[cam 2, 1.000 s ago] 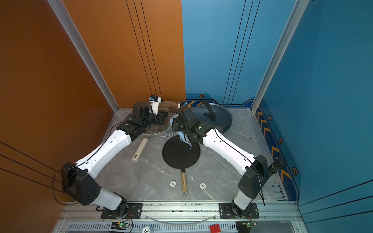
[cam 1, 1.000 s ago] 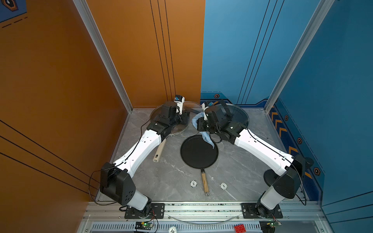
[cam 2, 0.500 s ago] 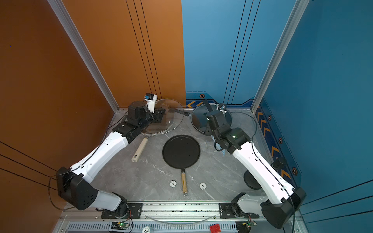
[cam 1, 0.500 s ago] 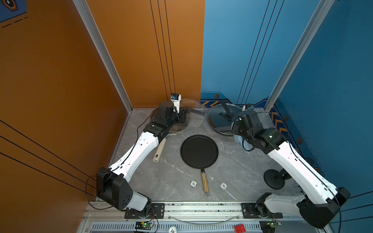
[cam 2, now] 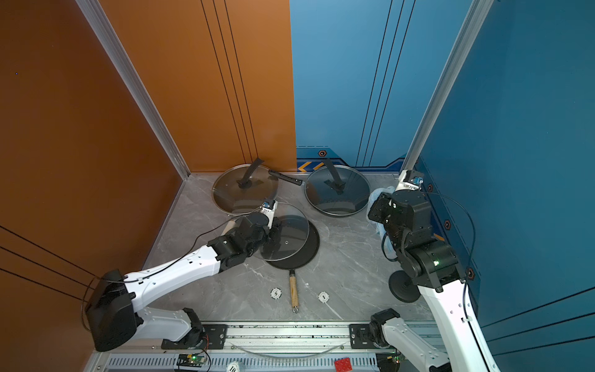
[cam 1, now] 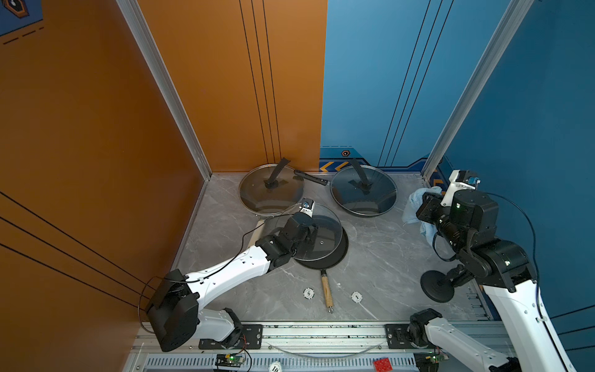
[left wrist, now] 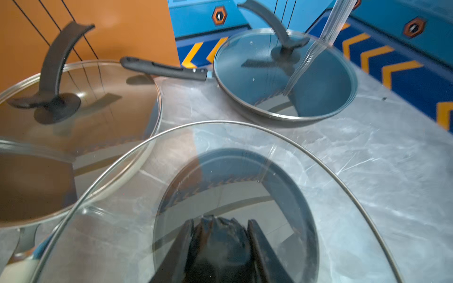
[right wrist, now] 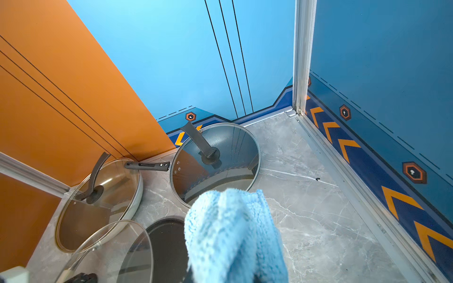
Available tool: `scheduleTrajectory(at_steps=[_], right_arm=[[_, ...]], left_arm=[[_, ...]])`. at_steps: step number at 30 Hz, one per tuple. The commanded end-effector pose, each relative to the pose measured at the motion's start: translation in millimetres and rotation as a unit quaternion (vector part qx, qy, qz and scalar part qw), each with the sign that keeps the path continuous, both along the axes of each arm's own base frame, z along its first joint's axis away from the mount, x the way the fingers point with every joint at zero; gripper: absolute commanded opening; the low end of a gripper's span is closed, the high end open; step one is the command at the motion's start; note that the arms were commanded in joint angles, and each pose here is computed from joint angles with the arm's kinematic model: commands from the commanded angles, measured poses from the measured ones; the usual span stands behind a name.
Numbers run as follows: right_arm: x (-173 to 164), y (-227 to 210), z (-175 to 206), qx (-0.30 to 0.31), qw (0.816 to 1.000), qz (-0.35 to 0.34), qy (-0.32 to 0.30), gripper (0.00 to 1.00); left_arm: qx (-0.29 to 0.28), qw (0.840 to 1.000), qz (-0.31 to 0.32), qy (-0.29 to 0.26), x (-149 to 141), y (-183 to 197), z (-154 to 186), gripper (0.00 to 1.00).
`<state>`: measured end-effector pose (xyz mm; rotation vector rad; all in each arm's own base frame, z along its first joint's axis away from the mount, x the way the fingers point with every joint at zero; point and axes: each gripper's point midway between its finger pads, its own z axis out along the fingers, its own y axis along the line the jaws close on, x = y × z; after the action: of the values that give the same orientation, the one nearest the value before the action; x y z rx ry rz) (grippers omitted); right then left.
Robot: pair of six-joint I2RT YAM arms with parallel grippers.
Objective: Wipe the pot lid with a cloth
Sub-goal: Place the pot lid on the cooking pot.
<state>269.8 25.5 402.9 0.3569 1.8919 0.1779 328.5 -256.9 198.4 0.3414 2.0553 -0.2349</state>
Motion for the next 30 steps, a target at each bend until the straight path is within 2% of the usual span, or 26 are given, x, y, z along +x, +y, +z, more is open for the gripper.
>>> scheduleTrajectory(at_steps=[1,6,13,16,17,20,30], right_arm=[[-6.8,3.9,-12.0,-0.013,0.999,0.034,0.028,0.10],[-18.5,7.9,-3.9,-0.007,0.998,0.059,0.035,0.10],[-39.3,-4.7,-1.0,0.001,0.999,0.036,0.016,0.10],[-39.9,-6.4,0.5,0.002,0.999,0.031,0.015,0.10],[-39.2,-6.8,1.4,0.003,0.999,0.029,0.015,0.10],[-36.3,-8.1,3.2,0.002,1.000,0.023,0.015,0.10],[-36.5,-16.3,3.1,-0.010,1.000,0.003,0.014,0.11]], left_arm=[[-0.048,0.994,0.067,-0.071,19.0,-4.7,27.0,0.29],[-0.040,0.994,0.092,-0.051,28.1,-17.0,-6.7,0.28],[-0.047,0.993,0.108,-0.019,39.6,-32.2,-46.0,0.30],[-0.040,0.994,0.102,-0.006,47.4,-42.3,-62.1,0.30],[-0.047,0.994,0.103,-0.009,54.2,-48.6,-57.9,0.30],[-0.055,0.992,0.111,0.016,60.7,-52.3,-79.6,0.29],[-0.049,0.992,0.117,0.026,57.4,-54.2,-95.4,0.30]])
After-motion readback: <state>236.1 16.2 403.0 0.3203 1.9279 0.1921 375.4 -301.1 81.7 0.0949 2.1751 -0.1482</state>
